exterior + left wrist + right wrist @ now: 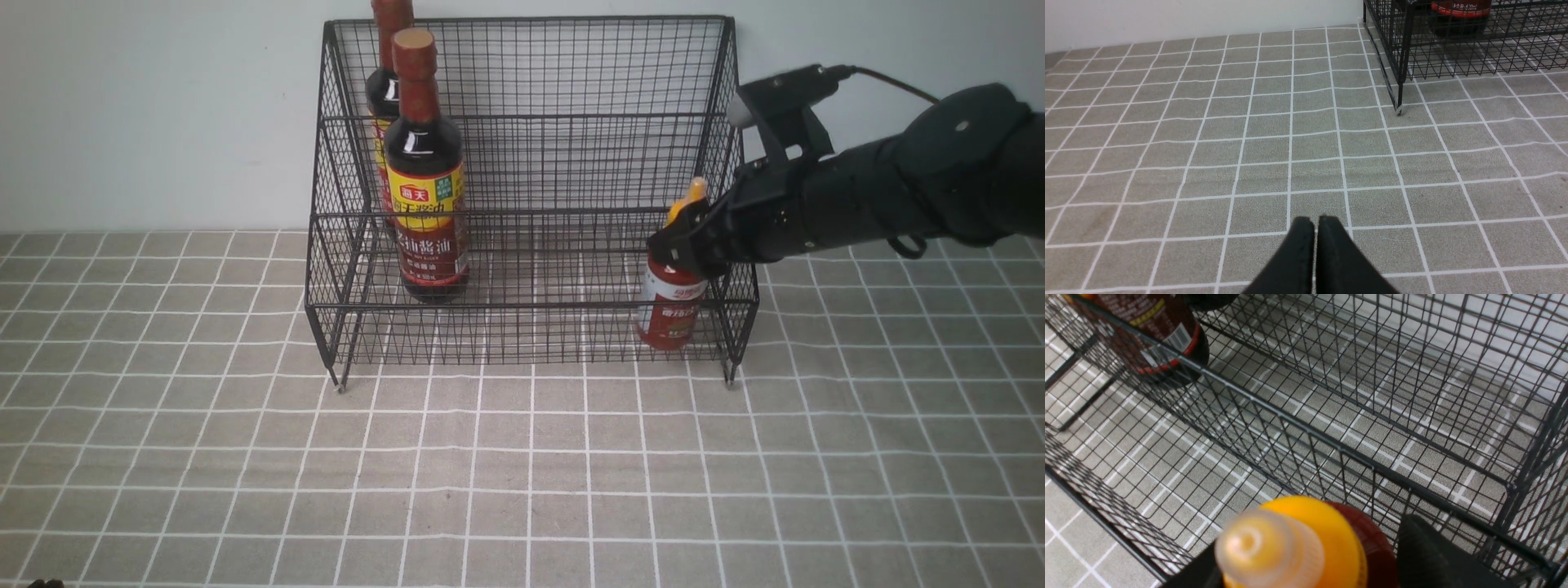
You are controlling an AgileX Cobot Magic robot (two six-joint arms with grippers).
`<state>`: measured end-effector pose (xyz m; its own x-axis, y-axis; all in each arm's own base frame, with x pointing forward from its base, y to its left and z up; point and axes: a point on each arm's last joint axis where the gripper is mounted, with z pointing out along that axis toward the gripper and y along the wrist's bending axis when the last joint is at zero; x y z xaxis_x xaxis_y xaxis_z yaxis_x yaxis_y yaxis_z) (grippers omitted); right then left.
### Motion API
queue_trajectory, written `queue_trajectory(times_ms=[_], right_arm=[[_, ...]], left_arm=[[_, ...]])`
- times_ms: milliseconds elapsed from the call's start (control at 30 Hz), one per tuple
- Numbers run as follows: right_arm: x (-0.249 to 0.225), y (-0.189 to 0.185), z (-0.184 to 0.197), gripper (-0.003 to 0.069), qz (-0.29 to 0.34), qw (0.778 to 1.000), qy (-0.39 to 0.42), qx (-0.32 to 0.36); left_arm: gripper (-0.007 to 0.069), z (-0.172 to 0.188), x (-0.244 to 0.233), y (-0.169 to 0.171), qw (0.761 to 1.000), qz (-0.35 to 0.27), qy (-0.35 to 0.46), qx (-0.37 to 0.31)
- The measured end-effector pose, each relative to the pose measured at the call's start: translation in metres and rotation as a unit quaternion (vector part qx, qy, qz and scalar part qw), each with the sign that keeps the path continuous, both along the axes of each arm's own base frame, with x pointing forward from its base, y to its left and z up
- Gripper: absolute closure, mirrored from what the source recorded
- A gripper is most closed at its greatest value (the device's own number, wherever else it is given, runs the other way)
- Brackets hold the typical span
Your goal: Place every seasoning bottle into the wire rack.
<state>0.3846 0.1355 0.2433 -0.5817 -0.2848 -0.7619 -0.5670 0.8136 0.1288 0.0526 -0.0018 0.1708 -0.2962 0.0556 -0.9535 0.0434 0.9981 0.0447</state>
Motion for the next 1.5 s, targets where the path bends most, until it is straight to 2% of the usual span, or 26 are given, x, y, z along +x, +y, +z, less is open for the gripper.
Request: queue_trajectory(times_ms=[167,367,467,500,567,667,767,800,833,933,1067,1200,1300,1500], right_arm=[[-0.005,0.0,0.013,0.0164,0.005,1.0,-0.009,0.01],[-0.027,-0.006,0.069,0.0176,-0.001,0.997,-0.067,0.042],[-0.051,-0.011,0.107,0.028,-0.011,0.993,-0.089,0.078],[-0.06,-0.014,0.121,0.0333,-0.013,0.991,-0.104,0.084],[-0.09,-0.024,0.159,0.0489,-0.014,0.984,-0.16,0.081],[-0.121,-0.035,0.189,0.0616,-0.018,0.975,-0.209,0.071],[-0.158,-0.048,0.218,0.0657,-0.037,0.965,-0.247,0.077],[-0.174,-0.054,0.228,0.0661,-0.072,0.96,-0.259,0.075],[-0.183,-0.058,0.232,0.0664,-0.058,0.96,-0.26,0.086],[-0.23,-0.078,0.249,0.0669,-0.109,0.953,-0.263,0.105],[-0.27,-0.101,0.238,0.0669,-0.177,0.946,-0.256,0.095],[-0.3,-0.116,0.197,0.0669,-0.226,0.94,-0.235,0.097],[-0.314,-0.12,0.163,0.0669,-0.237,0.939,-0.222,0.114],[-0.329,-0.12,0.13,0.0669,-0.23,0.928,-0.235,0.175]], left_arm=[[0.0631,0.0,0.0,0.0,1.0,0.0,0.0,0.0],[0.0631,0.0,0.0,0.0,1.0,0.0,0.0,0.0],[0.0631,0.0,0.0,0.0,1.0,0.0,0.0,0.0],[0.0631,0.0,0.0,0.0,1.0,0.0,0.0,0.0],[0.0631,0.0,0.0,0.0,1.0,0.0,0.0,0.0],[0.0631,0.0,0.0,0.0,1.0,0.0,0.0,0.0],[0.0631,0.0,0.0,0.0,1.0,0.0,0.0,0.0],[0.0631,0.0,0.0,0.0,1.0,0.0,0.0,0.0],[0.0631,0.0,0.0,0.0,1.0,0.0,0.0,0.0],[0.0631,0.0,0.0,0.0,1.0,0.0,0.0,0.0],[0.0631,0.0,0.0,0.0,1.0,0.0,0.0,0.0],[0.0631,0.0,0.0,0.0,1.0,0.0,0.0,0.0],[0.0631,0.0,0.0,0.0,1.0,0.0,0.0,0.0],[0.0631,0.0,0.0,0.0,1.0,0.0,0.0,0.0]])
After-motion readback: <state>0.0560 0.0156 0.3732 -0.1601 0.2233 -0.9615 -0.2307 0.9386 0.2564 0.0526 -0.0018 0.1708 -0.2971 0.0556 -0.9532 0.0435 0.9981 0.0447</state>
